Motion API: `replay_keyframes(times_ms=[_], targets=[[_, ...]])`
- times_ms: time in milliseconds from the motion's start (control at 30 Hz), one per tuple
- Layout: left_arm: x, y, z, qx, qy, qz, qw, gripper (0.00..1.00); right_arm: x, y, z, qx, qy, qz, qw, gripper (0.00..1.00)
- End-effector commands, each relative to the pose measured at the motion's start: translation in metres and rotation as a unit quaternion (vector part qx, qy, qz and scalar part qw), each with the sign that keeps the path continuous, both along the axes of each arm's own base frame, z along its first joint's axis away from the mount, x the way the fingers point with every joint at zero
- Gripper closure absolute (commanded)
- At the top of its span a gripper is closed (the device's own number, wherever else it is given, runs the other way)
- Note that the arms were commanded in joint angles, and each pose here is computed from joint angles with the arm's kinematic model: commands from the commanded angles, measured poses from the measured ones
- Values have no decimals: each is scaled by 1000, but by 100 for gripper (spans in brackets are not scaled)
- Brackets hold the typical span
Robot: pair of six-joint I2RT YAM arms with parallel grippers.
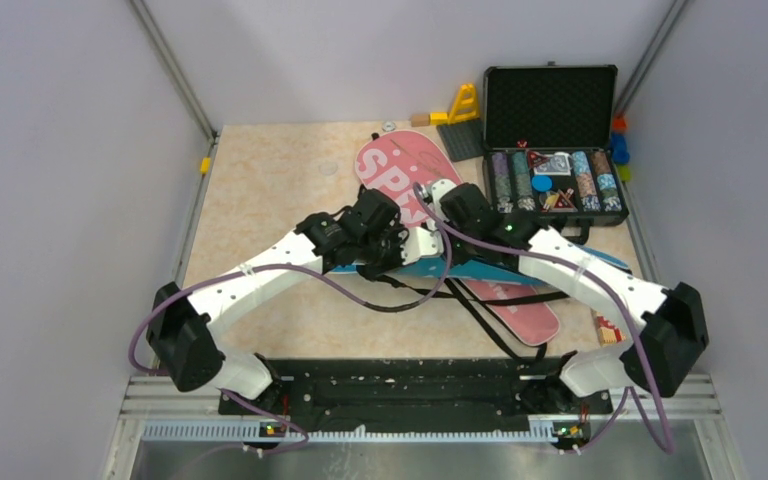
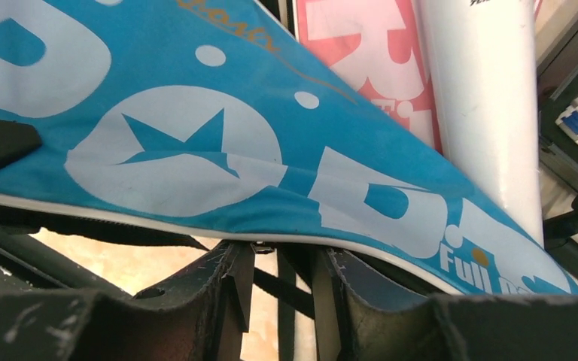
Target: Pack up the badminton gear
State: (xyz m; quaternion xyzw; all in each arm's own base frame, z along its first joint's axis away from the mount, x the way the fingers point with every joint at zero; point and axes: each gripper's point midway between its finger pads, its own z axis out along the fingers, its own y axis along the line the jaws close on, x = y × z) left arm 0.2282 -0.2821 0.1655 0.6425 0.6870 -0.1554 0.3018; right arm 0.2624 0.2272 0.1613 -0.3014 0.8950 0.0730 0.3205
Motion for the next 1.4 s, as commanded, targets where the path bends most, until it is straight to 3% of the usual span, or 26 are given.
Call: replay_keyframes(times_ms=[0,233,833,1000,1233,1367], targets=[[-15,-8,16,-23,25,-18,999,100,18,13,55,84,-113,-8,990,65],[-14,-10,18,-26,29,-13,999,100,11,10,63,123,-123,-24,984,62],[-3,-10,26,-31,12,18,999,100,-6,23,25,70,-64,-24,995,68],[-1,-8,26,-30,6,23,999,100,1,12,25,54,-77,-62,994,100],[5,-3,27,-28,-12,43,999,100,7,-6,43,52,-101,-125,986,100],[12,9,23,-9,-36,60,998,100,5,-55,45,-38,-123,-195,972,100]])
